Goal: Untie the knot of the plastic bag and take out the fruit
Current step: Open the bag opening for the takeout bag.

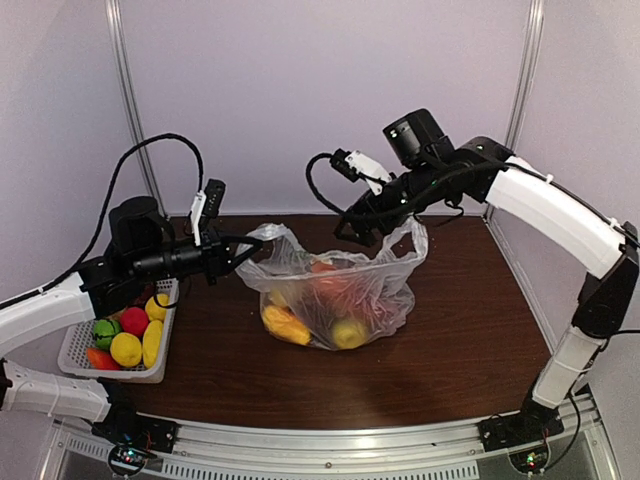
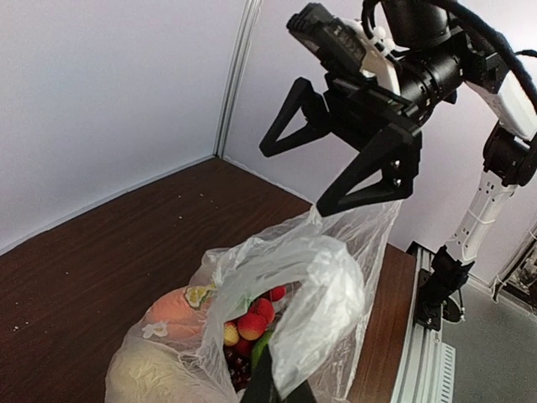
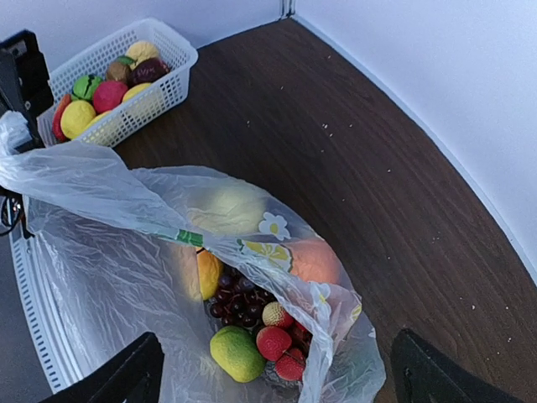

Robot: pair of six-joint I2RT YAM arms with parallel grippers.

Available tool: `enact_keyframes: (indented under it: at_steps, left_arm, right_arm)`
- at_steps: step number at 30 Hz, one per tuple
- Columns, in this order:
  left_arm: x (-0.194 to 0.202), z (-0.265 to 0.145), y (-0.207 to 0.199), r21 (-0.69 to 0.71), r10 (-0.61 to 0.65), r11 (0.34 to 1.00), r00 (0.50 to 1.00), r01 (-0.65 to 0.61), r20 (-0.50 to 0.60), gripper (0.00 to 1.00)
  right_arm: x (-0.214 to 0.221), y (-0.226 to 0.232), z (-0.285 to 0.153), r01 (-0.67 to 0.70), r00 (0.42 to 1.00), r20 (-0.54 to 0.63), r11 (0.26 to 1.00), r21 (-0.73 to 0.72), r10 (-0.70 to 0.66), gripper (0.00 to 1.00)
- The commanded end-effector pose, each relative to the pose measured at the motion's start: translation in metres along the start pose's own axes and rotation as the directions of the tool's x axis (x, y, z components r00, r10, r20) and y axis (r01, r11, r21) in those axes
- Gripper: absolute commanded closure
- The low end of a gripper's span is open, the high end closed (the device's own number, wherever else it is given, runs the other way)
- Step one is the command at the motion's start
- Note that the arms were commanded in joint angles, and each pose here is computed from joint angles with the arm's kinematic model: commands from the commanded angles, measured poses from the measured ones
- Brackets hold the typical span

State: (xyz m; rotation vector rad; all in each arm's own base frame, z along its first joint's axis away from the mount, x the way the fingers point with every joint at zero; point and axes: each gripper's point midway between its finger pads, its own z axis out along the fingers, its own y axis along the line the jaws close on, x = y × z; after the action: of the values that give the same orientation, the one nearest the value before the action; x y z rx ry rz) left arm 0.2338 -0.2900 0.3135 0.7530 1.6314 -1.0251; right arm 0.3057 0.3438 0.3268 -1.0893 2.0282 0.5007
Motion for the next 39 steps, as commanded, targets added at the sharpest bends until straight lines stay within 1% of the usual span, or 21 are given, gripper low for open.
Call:
enact_keyframes:
  at_steps: [1, 5, 10, 12, 14, 15, 16, 20, 24, 25, 26, 30, 33, 36, 39]
  left_arm:
    - [0.008, -0.004, -0.008, 0.032, -0.008, 0.999, 1.0, 0.009, -0.015, 1.0]
    - [0.011, -0.005, -0.007, 0.025, -0.016, 1.0, 1.0, 0.016, -0.021, 1.0]
    - [0.009, -0.006, -0.007, 0.022, -0.018, 1.0, 1.0, 0.018, -0.017, 1.0]
    - [0.009, -0.006, -0.007, 0.02, -0.02, 1.0, 1.0, 0.02, -0.018, 1.0]
    - [0.009, -0.007, -0.007, 0.02, -0.019, 1.0, 1.0, 0.019, -0.016, 1.0]
    - [0.008, -0.008, -0.007, 0.018, -0.018, 1.0, 1.0, 0.018, -0.014, 1.0]
    - [0.009, -0.009, -0.007, 0.015, -0.02, 1.0, 1.0, 0.02, -0.014, 1.0]
    - [0.007, -0.013, -0.006, 0.0, -0.02, 1.0, 1.0, 0.02, -0.004, 1.0]
    - [0.008, -0.017, -0.002, -0.033, -0.025, 0.999, 1.0, 0.025, -0.008, 1.0]
    - [0.008, -0.017, -0.001, -0.043, -0.027, 0.999, 1.0, 0.026, -0.01, 1.0]
    - [0.008, -0.018, 0.0, -0.05, -0.028, 0.998, 1.0, 0.028, -0.011, 1.0]
    - [-0.002, -0.017, 0.002, -0.067, -0.003, 0.998, 1.0, 0.002, -0.005, 1.0]
    - [-0.01, -0.013, 0.004, -0.082, 0.027, 0.996, 0.999, -0.029, -0.025, 1.0]
    - [-0.02, -0.004, 0.007, -0.09, 0.068, 0.993, 0.997, -0.072, -0.042, 1.0]
    - [-0.032, 0.005, 0.016, -0.127, 0.108, 0.985, 0.993, -0.114, -0.055, 1.0]
  right_arm:
    - [0.023, 0.02, 0.032, 0.11, 0.982, -0.152, 0.993, -0.045, -0.115, 0.05]
    - [0.037, 0.042, 0.061, 0.153, 0.961, -0.215, 0.983, -0.098, -0.171, 0.05]
    - [0.063, 0.053, 0.094, 0.179, 0.936, -0.29, 0.979, -0.101, -0.201, 0.07]
    - [0.068, 0.047, 0.103, 0.176, 0.938, -0.293, 0.982, -0.063, -0.187, 0.07]
    - [0.071, 0.033, 0.111, 0.166, 0.943, -0.295, 0.986, 0.025, -0.152, 0.09]
    - [0.073, 0.026, 0.115, 0.161, 0.946, -0.296, 0.985, 0.069, -0.134, 0.11]
    - [0.076, 0.018, 0.117, 0.162, 0.946, -0.302, 0.98, 0.116, -0.121, 0.16]
    - [0.075, -0.012, 0.118, 0.123, 0.959, -0.281, 0.958, 0.26, -0.047, 0.44]
    - [0.064, -0.044, 0.102, 0.049, 0.976, -0.215, 0.932, 0.36, 0.032, 0.82]
    - [0.059, -0.053, 0.096, 0.03, 0.98, -0.194, 0.922, 0.385, 0.05, 0.93]
    - [0.054, -0.062, 0.087, 0.008, 0.983, -0.171, 0.912, 0.41, 0.068, 1.0]
    - [0.031, -0.112, 0.037, -0.107, 0.986, -0.054, 0.84, 0.532, 0.16, 1.0]
    - [0.01, -0.139, -0.01, -0.222, 0.973, 0.079, 0.794, 0.566, 0.216, 1.0]
    - [-0.012, -0.141, -0.05, -0.261, 0.965, 0.166, 0.78, 0.57, 0.202, 1.0]
    - [-0.023, -0.138, -0.074, -0.283, 0.958, 0.213, 0.772, 0.569, 0.194, 1.0]
